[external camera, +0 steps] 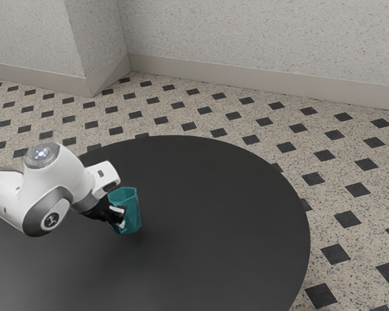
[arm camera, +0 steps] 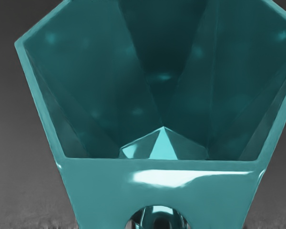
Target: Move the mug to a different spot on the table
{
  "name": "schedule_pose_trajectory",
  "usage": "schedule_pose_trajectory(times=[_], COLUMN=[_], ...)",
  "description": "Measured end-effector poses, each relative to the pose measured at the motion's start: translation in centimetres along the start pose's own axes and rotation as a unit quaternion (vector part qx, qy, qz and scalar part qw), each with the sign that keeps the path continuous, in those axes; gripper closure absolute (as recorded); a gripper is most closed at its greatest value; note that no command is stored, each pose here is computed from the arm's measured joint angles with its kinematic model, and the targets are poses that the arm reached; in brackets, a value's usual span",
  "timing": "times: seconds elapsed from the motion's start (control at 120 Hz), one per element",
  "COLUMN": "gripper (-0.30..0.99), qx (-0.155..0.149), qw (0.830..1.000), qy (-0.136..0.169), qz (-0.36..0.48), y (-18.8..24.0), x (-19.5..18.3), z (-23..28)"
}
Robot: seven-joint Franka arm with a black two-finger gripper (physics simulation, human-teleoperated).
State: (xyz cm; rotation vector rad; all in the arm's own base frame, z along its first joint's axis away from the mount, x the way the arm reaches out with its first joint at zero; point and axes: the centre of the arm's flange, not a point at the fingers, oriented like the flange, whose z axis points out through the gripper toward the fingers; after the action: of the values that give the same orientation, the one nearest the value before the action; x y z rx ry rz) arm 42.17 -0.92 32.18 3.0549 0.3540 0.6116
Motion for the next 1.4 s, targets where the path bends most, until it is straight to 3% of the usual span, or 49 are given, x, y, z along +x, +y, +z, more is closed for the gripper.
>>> schedule_pose_trajectory(times=[0.667, 1.4], gripper=[0.73, 0.73], qx=[-0.008, -0.013], qw=[1.000, 0.999], qy=[-0.002, 0.013], qz=[0.015, 0.025], y=[3.0, 2.3], x=[0.3, 0.7], z=[0.5, 2.6])
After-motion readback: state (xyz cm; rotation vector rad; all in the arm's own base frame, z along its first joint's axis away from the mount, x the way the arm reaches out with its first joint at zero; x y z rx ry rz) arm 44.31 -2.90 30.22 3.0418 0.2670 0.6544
